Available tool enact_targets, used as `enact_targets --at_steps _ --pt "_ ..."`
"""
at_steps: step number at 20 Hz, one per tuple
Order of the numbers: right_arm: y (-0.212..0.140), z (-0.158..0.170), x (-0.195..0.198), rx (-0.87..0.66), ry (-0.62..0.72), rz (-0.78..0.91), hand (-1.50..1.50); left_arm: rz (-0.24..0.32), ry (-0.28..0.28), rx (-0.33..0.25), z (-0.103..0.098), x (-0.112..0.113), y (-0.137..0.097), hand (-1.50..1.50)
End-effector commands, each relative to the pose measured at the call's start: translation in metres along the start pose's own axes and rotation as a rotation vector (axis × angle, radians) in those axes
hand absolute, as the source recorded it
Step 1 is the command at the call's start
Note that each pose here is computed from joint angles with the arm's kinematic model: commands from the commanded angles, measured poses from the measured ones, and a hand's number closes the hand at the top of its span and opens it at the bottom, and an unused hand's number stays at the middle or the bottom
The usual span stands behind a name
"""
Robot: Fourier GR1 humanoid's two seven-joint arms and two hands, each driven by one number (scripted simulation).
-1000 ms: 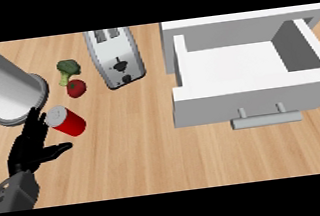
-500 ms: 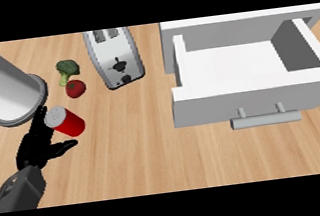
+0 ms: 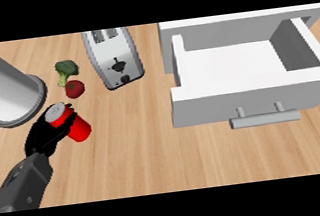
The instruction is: Pick up the can, place it into the drawer and close the drawer
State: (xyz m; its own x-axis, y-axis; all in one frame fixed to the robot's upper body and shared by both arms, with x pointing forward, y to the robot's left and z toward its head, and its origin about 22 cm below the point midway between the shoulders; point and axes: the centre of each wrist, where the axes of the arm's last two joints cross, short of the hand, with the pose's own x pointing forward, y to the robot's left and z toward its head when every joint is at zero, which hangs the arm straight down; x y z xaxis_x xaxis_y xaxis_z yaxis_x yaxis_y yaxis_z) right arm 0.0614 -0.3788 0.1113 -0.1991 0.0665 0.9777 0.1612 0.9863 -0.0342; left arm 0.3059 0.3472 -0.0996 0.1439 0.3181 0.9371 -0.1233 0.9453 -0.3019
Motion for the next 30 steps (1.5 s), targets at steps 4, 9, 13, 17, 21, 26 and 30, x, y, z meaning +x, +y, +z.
enact_targets --at_steps 4,9,13,17,21,26,30 --pt "0.011 -0.004 0.005 0.001 -0.008 -0.03 -1.5 0.042 -0.068 -0.143 -0.013 0.006 -0.018 1.5" --pt "0.011 -0.007 0.004 -0.032 0.005 -0.027 -1.5 0.05 -0.124 -0.15 -0.022 0.004 -0.053 1.5" --pt "0.007 0.004 0.02 -0.044 -0.002 -0.008 -1.5 0.076 -0.161 -0.07 0.001 -0.039 -0.087 1.5" --pt "0.014 0.008 0.01 -0.057 0.011 -0.011 -1.5 0.054 -0.16 -0.127 -0.007 -0.012 -0.118 1.5" --pt "0.017 0.006 0.017 -0.044 0.01 -0.004 -1.5 0.033 -0.218 -0.136 -0.01 0.026 -0.149 1.5" --pt "-0.009 -0.004 0.003 -0.064 -0.001 -0.003 -1.5 -0.017 -0.244 -0.176 0.002 0.071 -0.178 1.5" --pt "0.002 0.003 0.009 -0.043 0.003 -0.026 -1.5 -0.03 -0.269 -0.173 0.012 0.108 -0.217 1.5"
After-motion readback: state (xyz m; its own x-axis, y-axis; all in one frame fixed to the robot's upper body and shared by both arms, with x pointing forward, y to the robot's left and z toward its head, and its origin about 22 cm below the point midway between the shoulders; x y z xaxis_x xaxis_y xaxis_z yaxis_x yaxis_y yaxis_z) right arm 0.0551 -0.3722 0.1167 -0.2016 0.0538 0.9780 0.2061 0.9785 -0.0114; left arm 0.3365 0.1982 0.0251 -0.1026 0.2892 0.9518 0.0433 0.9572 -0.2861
